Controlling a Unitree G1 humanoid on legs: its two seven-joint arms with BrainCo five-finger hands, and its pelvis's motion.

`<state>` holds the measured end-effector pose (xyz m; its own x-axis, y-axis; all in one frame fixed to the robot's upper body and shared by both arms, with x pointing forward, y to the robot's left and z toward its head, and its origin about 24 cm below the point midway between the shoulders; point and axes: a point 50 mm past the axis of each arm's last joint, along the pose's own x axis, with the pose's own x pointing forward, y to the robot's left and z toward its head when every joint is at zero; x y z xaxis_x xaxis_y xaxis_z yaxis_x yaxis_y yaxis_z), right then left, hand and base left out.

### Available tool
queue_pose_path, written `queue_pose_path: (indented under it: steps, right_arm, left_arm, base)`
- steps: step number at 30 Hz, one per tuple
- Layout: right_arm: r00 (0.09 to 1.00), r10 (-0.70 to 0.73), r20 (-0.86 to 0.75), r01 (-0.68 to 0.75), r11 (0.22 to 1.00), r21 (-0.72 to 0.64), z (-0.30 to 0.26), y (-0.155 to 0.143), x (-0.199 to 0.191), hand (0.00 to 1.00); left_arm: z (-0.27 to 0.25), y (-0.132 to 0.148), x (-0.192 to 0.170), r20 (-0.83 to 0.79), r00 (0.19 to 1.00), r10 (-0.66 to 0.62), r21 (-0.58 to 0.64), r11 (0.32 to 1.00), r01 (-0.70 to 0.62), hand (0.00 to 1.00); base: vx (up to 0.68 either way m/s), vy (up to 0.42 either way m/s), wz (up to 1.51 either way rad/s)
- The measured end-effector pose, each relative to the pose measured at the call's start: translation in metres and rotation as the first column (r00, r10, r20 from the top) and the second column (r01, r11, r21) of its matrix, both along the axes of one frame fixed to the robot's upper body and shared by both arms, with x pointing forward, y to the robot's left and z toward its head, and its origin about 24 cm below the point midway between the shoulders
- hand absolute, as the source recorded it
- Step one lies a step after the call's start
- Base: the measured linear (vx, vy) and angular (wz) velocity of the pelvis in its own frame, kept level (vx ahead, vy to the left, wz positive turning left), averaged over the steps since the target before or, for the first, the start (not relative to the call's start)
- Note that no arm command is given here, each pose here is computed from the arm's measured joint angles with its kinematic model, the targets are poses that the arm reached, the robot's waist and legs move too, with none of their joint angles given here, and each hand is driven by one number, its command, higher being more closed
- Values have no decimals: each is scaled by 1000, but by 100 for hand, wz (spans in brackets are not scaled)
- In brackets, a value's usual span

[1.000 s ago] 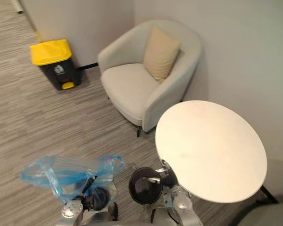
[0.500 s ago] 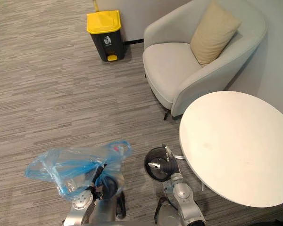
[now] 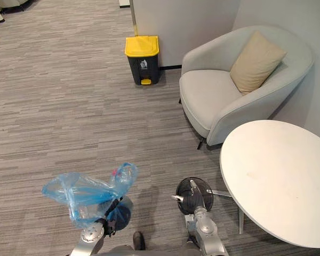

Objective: Gather rubbish on tea table into small bin, then transfer packed bag to large trash can.

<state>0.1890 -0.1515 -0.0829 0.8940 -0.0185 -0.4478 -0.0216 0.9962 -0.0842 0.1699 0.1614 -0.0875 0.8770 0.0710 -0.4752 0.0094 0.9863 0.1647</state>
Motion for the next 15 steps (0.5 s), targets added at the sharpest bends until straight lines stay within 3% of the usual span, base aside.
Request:
queue_pose_path:
  steps: [9,15]
  right_arm:
    - [997,-18,-70,16,1000,-26,-13,-3,-9,0]
    - [996,-44,-79,42,999,-35,-15,-9,-14,0]
  left_arm:
    - [-15,4,-20,-88,996,19,7,1000,-18,100]
    - [-14,6,-17,-64,997,35,19,999,-34,100]
  base:
    - [38,43,15]
    - [201,80,87]
